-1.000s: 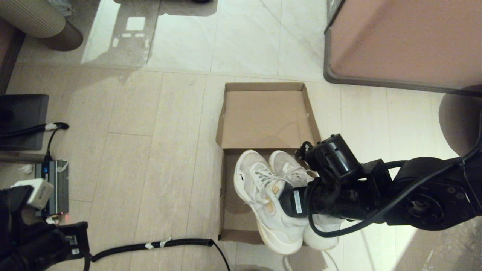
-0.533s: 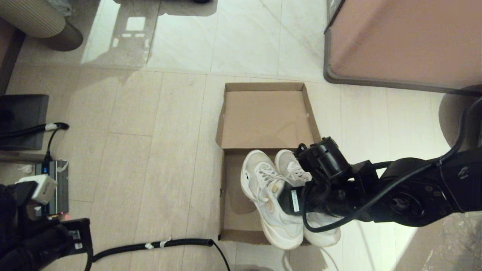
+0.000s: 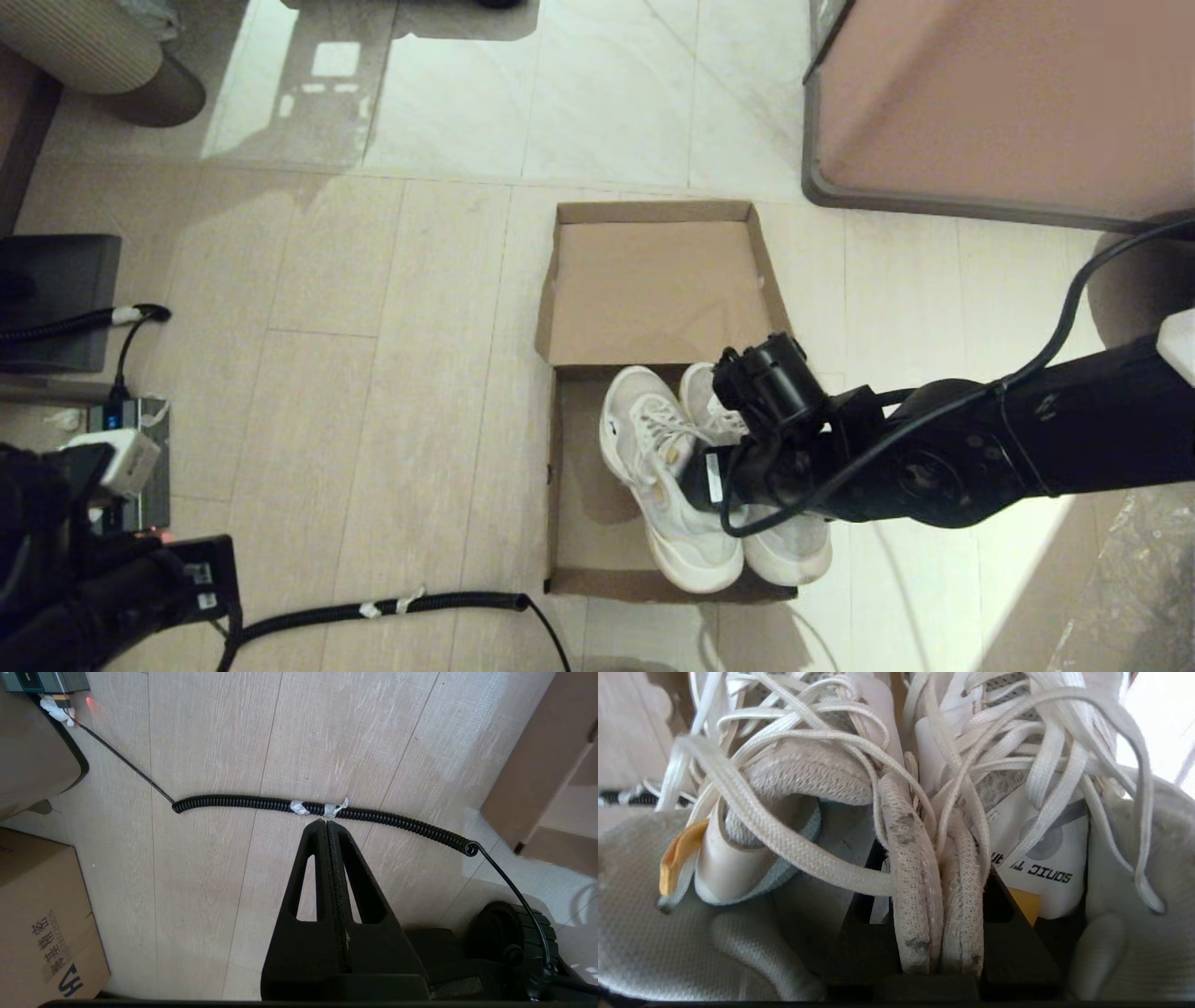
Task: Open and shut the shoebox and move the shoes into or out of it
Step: Put the shoes into the shoe box
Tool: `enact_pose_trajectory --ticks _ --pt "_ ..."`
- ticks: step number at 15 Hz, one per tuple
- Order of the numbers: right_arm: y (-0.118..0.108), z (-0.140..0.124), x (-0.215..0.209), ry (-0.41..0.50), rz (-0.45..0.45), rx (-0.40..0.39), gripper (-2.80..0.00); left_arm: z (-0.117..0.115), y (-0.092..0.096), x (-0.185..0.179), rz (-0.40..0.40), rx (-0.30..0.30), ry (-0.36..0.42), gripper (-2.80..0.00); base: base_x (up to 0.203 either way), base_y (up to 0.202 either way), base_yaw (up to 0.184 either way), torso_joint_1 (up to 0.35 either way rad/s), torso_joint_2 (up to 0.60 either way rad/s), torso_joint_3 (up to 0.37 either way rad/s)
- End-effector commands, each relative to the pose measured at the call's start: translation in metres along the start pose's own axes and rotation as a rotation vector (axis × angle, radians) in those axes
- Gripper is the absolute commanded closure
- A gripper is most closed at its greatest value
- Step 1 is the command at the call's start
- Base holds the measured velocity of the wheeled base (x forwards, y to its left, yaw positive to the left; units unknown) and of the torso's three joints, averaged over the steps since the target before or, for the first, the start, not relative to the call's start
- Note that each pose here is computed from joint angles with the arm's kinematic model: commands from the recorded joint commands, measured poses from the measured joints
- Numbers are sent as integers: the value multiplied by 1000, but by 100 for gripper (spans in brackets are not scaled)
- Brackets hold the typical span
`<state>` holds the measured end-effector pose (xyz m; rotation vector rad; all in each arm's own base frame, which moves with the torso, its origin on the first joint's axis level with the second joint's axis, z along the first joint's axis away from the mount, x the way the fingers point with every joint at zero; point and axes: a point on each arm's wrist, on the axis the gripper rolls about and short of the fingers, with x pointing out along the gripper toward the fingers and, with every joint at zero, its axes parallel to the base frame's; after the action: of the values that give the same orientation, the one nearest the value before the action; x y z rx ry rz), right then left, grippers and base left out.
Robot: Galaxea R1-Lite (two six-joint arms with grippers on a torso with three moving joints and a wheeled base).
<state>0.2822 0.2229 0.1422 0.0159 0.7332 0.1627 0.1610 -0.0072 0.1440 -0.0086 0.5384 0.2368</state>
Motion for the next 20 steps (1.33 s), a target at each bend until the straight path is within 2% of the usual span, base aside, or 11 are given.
enact_pose_trajectory --ticks 1,5,8,11,16,20 --pt "3 2 8 1 -2 1 0 0 -1 2 4 3 6 0 0 0 0 0 0 0" --pt "9 5 25 4 -8 -2 0 -4 -1 1 5 17 18 0 0 0 0 0 0 0" --pt "13 -1 44 28 -23 -7 0 -1 -2 2 6 52 17 0 0 0 0 0 0 0" --pt "19 -3 63 -4 -14 0 0 -2 -2 4 8 55 28 0 0 0 0 0 0 0" --pt "23 -14 101 15 -58 -9 0 -1 -2 4 7 52 25 0 0 0 0 0 0 0" --pt "29 -19 124 -29 -52 7 0 -1 -2 3 5 49 21 0 0 0 0 0 0 0"
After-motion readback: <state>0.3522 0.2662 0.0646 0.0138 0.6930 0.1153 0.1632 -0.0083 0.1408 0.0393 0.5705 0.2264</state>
